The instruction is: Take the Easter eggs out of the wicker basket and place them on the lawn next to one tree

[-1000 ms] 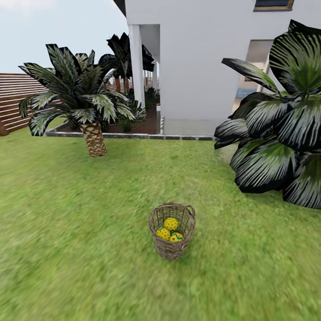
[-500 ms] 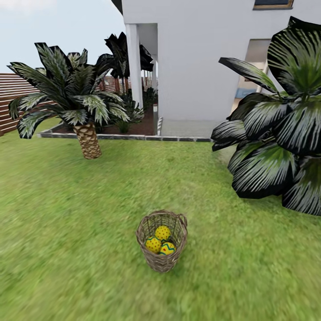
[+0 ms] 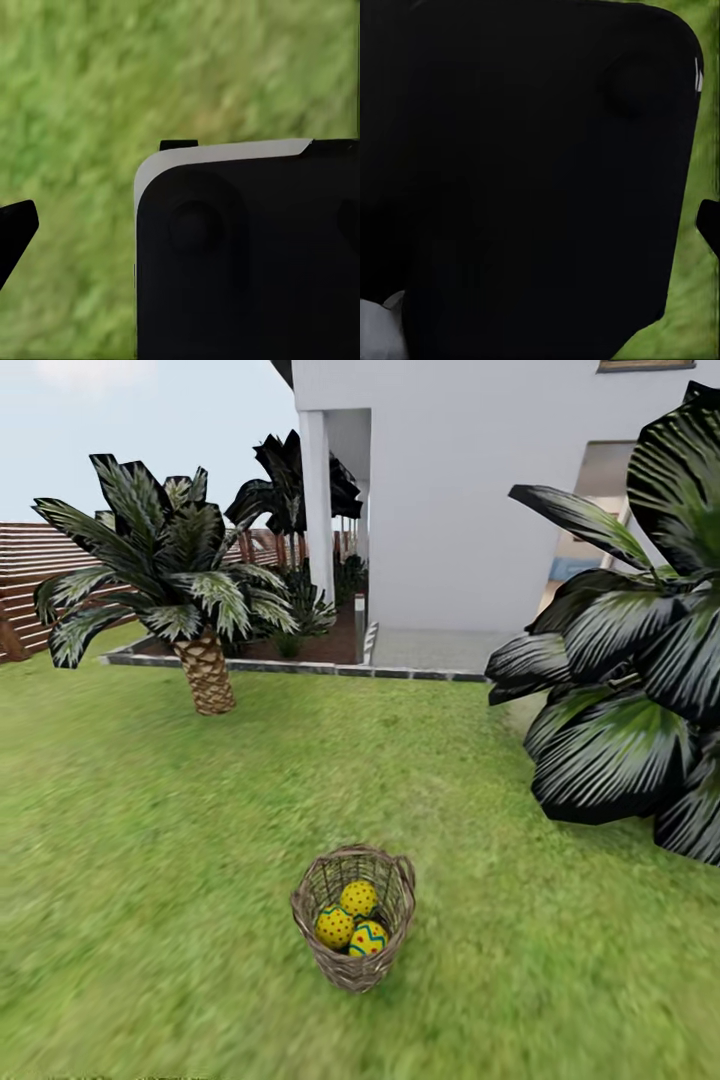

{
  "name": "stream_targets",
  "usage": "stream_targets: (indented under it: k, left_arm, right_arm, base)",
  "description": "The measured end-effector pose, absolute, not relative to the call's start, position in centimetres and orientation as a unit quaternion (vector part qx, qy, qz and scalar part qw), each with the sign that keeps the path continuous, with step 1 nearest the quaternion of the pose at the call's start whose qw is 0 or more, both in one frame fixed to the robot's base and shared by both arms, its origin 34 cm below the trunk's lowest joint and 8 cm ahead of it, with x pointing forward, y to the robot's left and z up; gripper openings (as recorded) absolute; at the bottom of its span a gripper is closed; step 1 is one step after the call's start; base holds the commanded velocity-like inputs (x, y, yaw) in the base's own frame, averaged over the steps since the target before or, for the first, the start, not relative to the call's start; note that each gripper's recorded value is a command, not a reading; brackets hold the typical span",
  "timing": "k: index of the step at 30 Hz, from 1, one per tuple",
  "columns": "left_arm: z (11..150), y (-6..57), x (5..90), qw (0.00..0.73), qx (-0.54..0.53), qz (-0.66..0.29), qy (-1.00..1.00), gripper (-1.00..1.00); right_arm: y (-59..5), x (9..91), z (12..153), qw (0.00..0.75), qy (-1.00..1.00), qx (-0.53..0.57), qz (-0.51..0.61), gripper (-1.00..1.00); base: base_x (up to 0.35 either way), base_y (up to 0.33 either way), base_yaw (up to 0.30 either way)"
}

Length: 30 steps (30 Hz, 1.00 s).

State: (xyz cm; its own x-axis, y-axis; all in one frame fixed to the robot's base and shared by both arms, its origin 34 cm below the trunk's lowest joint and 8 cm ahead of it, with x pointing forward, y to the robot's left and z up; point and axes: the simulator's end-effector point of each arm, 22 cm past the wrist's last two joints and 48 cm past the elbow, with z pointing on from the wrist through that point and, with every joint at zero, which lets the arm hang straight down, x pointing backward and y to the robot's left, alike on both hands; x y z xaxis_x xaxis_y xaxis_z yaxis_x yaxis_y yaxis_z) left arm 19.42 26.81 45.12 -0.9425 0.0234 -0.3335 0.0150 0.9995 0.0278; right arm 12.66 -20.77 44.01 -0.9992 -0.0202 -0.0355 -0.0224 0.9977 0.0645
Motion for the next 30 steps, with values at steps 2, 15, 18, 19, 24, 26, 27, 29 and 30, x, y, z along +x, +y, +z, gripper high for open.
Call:
stream_targets:
  k: [2,15,18,19,24,26,27,29,30]
  left_arm:
    - [45.11,26.79,19.4,0.169,0.01,0.012,0.986,1.0]
    - [45.08,26.78,19.14,0.166,0.01,0.012,0.986,1.0]
    - [45.07,26.78,19.07,0.165,0.01,0.012,0.986,1.0]
    - [45.06,26.78,19.06,0.164,0.01,0.012,0.986,1.0]
    - [45.05,26.79,18.93,0.163,0.01,0.012,0.987,1.0]
    - [45.04,26.79,18.9,0.162,0.01,0.012,0.987,1.0]
    - [45.04,26.79,18.87,0.162,0.01,0.012,0.987,1.0]
    - [45.03,26.79,18.82,0.161,0.01,0.012,0.987,1.0]
    - [45.03,26.78,18.79,0.161,0.01,0.012,0.987,1.0]
  right_arm:
    - [-20.65,12.63,44.01,0.017,0.999,-0.011,0.033,1.0]
    - [-20.24,12.37,44.04,0.014,0.999,-0.015,0.036,1.0]
    - [-20.19,12.29,44.05,0.013,0.999,-0.015,0.037,1.0]
    - [-20.16,12.25,44.06,0.012,0.999,-0.015,0.037,1.0]
    - [-20.11,12.1,44.07,0.011,0.999,-0.015,0.037,1.0]
    - [-20.1,12.05,44.07,0.01,0.999,-0.015,0.037,1.0]
    - [-20.1,12.02,44.07,0.009,0.999,-0.015,0.037,1.0]
    - [-20.09,11.97,44.07,0.009,0.999,-0.015,0.038,1.0]
    - [-20.09,11.95,44.07,0.008,0.999,-0.015,0.038,1.0]
  base:
    - [0.065,-0.183,0.256]
    - [0.014,-0.059,0.267]
    - [0.001,-0.004,0.269]
    - [0.0,-0.002,0.269]
    - [0.0,-0.001,0.269]
    - [0.0,0.0,0.269]
    - [0.0,0.0,0.269]
    - [0.0,0.0,0.269]
    - [0.0,-0.018,0.269]
